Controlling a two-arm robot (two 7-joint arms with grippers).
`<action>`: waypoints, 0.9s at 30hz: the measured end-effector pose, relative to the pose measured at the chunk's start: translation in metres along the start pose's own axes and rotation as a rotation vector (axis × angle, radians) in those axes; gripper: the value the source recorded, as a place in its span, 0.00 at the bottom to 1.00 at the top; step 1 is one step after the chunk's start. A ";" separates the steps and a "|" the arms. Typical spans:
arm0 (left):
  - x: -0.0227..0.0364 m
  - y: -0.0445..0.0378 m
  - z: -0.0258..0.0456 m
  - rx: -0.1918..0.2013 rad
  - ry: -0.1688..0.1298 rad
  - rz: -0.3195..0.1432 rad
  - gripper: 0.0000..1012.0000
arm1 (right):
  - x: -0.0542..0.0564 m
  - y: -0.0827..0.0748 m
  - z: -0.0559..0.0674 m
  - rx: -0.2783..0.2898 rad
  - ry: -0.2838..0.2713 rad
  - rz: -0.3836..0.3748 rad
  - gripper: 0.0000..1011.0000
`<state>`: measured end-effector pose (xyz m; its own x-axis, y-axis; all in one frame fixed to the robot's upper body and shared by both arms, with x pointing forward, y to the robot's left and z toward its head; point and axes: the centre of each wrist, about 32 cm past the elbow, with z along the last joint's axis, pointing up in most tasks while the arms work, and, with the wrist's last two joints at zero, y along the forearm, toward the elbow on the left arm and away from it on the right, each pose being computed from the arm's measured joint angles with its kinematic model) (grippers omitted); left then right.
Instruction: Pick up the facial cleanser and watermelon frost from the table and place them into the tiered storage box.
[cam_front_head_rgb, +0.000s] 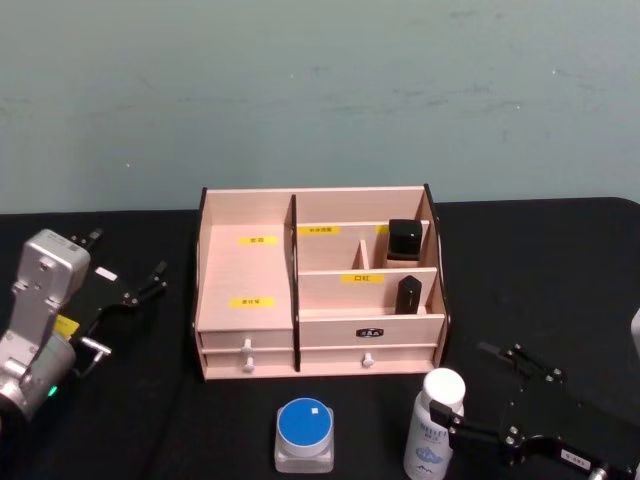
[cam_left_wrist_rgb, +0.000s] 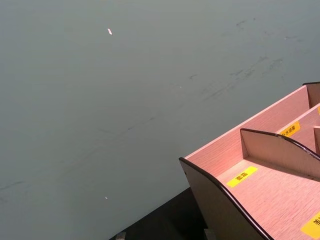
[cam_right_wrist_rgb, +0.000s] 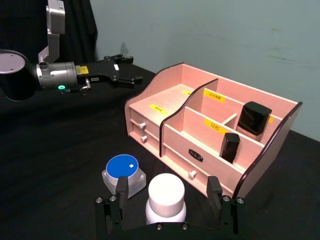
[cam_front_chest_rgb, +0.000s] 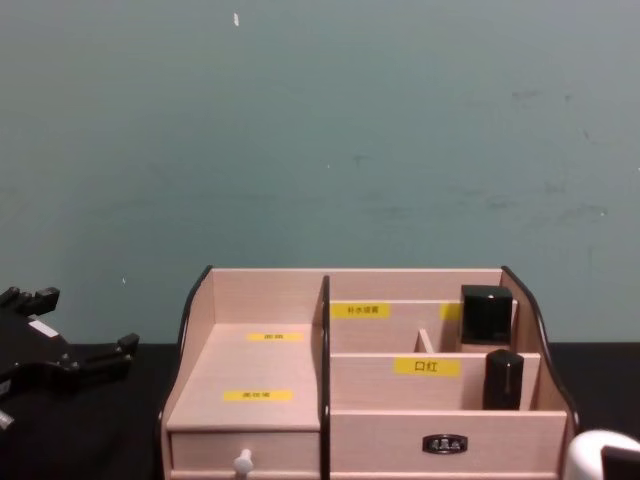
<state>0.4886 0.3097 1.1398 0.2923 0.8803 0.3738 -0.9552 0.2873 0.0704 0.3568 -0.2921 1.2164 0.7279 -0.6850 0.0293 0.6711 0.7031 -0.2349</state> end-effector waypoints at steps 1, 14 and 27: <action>0.0000 0.0000 0.0000 0.000 0.000 0.000 1.00 | 0.000 0.000 -0.001 -0.004 0.001 -0.001 0.99; 0.0000 0.0000 0.0000 0.000 0.000 0.000 1.00 | 0.001 0.004 -0.015 -0.039 0.035 0.003 0.99; 0.0000 0.0000 0.0000 0.000 0.000 0.000 1.00 | 0.004 0.014 -0.037 -0.075 0.083 0.009 0.99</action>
<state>0.4886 0.3097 1.1398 0.2923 0.8803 0.3738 -0.9552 0.2874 0.0703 0.3634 -0.2921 1.1770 0.7175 -0.6945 -0.0527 0.6501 0.6949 -0.3073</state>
